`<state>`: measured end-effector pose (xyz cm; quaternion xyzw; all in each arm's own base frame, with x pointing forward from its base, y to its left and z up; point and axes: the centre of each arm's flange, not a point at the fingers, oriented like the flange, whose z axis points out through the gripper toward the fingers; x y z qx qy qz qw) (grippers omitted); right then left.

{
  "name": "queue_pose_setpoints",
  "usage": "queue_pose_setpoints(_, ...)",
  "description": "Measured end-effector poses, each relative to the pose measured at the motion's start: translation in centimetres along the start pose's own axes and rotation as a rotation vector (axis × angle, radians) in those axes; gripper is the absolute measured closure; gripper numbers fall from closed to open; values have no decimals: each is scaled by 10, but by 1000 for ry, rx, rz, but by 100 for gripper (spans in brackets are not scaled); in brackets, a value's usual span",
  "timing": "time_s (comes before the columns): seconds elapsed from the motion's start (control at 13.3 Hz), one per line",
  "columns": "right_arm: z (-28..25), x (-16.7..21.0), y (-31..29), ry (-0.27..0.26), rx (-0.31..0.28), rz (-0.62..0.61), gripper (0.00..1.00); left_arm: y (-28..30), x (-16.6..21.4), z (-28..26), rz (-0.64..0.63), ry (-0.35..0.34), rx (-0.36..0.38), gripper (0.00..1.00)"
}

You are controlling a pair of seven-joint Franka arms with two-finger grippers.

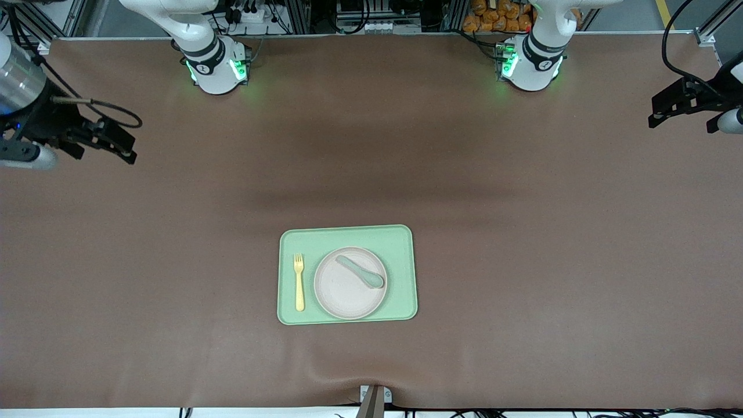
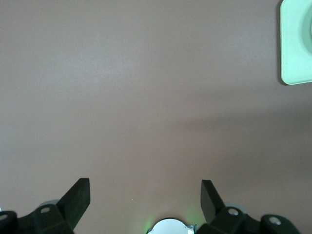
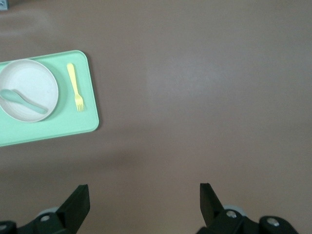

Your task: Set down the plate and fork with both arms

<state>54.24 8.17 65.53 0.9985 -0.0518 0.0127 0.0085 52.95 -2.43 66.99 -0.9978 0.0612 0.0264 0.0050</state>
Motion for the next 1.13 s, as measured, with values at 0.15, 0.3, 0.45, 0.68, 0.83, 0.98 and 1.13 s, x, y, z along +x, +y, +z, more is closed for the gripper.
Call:
queue_pose_setpoints(0.15,7,-2,11,3,-3,-33,0,0,0,0,0,0,0,0)
queue_pose_setpoints(0.3,15,7,39,0,6,-43,0,0,0,0,0,0,0,0)
queue_pose_setpoints(0.45,19,14,57,0,21,-45,0,0,0,0,0,0,0,0)
queue_pose_setpoints(0.68,17,16,59,-7,21,-44,0,0,0,0,1,0,0,0)
queue_pose_setpoints(0.83,15,16,67,-11,21,-30,0,0,0,0,1,0,0,0)
queue_pose_setpoints(0.98,14,17,71,-10,21,-23,0,0,0,0,1,0,0,0)
queue_pose_setpoints(1.13,14,17,71,-10,22,-23,0,0,0,0,1,0,0,0)
